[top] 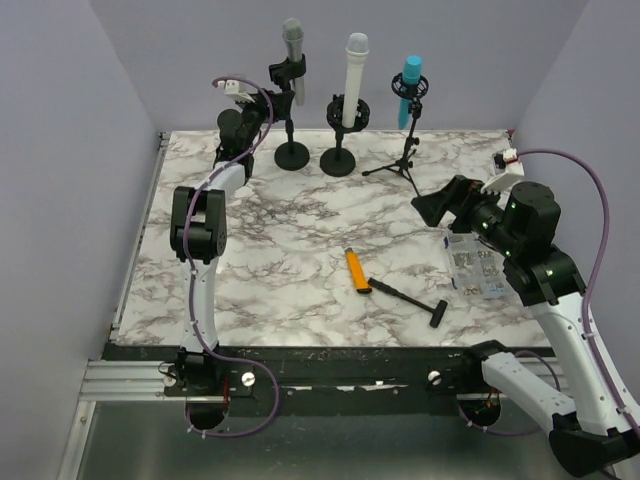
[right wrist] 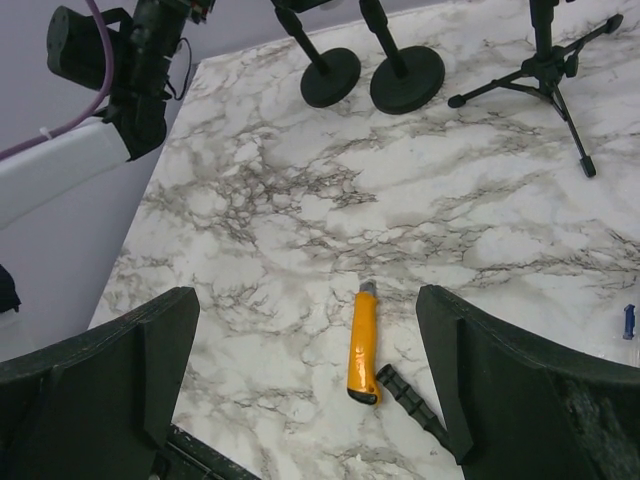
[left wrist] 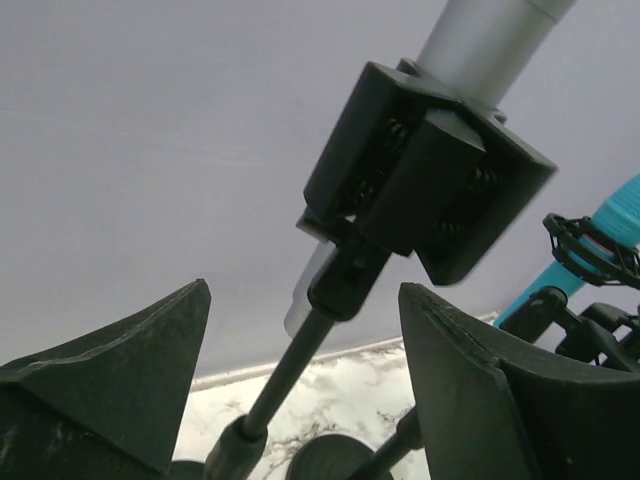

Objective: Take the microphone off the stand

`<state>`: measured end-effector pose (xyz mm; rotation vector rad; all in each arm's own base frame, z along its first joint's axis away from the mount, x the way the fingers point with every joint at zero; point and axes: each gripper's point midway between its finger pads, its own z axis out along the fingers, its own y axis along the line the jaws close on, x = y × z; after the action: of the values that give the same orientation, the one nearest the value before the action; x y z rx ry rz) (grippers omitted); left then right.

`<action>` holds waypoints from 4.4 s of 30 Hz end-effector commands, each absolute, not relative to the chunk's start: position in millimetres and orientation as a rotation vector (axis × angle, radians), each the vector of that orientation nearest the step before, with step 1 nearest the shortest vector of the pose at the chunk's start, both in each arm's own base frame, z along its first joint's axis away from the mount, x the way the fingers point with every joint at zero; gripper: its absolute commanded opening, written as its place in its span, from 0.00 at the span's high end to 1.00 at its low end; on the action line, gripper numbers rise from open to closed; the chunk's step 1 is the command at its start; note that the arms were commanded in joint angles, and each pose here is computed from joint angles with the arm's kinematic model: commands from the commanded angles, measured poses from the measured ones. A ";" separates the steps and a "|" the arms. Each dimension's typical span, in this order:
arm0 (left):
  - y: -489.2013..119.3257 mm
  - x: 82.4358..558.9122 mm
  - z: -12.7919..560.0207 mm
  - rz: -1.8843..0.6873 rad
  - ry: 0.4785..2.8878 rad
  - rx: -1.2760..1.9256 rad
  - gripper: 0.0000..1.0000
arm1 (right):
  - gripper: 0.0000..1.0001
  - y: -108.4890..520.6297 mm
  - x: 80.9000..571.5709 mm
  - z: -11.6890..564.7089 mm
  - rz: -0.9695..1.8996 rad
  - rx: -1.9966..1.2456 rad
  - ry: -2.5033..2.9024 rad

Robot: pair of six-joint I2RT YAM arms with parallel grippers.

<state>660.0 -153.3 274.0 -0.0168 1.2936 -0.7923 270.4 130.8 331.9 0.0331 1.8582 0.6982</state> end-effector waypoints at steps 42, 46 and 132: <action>-191.0 653.0 263.1 -0.718 1.293 0.012 1.00 | 0.00 126.8 278.6 322.0 0.666 0.058 1.871; -185.8 629.0 264.6 -0.703 1.290 0.002 1.00 | 0.00 128.3 279.0 317.4 0.673 0.048 1.870; -164.3 222.7 283.4 -0.831 1.687 0.158 0.01 | 0.16 324.0 307.7 380.8 0.126 -0.106 1.822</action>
<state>230.5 -153.0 283.2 0.0859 1.6586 -0.7340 303.2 338.8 368.3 -0.1459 1.8544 0.2302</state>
